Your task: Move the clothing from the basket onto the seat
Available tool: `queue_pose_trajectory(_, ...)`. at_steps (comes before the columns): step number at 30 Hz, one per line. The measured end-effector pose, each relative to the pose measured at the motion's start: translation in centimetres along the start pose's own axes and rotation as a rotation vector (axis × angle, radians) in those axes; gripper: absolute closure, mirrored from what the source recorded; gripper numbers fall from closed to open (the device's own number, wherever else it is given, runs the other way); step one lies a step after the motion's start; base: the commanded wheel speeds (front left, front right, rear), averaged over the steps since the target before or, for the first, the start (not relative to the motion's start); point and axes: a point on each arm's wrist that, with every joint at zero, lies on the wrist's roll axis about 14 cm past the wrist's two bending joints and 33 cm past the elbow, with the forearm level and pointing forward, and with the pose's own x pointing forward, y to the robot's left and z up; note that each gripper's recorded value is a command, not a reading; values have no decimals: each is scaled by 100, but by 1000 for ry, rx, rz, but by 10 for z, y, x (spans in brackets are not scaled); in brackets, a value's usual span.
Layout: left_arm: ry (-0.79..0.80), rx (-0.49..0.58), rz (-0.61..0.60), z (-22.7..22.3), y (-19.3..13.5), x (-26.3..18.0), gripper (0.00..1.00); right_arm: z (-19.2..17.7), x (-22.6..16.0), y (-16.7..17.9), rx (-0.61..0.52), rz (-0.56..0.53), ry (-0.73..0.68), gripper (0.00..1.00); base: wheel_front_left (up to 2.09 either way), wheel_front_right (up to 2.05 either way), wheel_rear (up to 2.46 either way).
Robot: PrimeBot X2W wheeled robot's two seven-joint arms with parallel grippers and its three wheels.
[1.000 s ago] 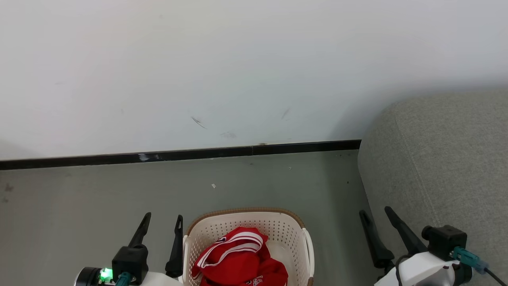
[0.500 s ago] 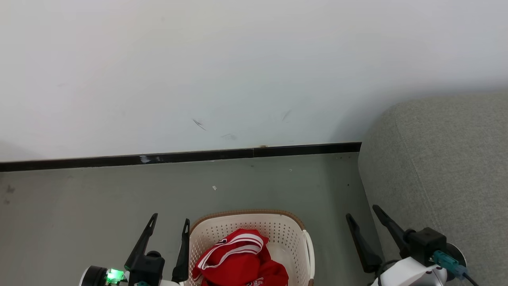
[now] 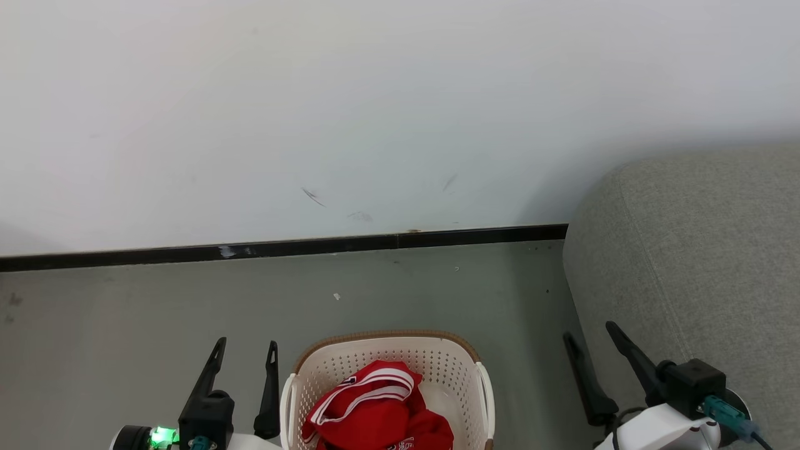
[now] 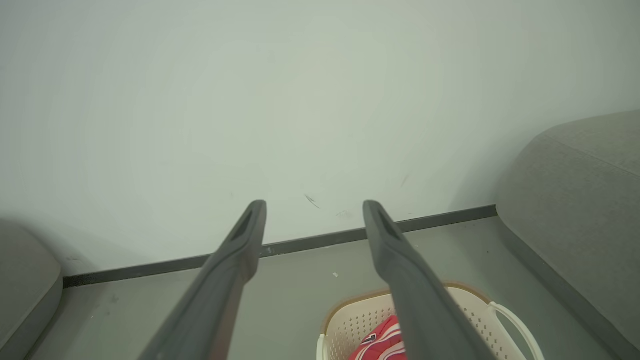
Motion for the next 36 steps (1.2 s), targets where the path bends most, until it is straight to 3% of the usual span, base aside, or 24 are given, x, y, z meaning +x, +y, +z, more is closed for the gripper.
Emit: queue_pose_trajectory(36,13,-22,28,-4,8,8,0,-2,0,-11,32,-39,1,0,0,0,0)
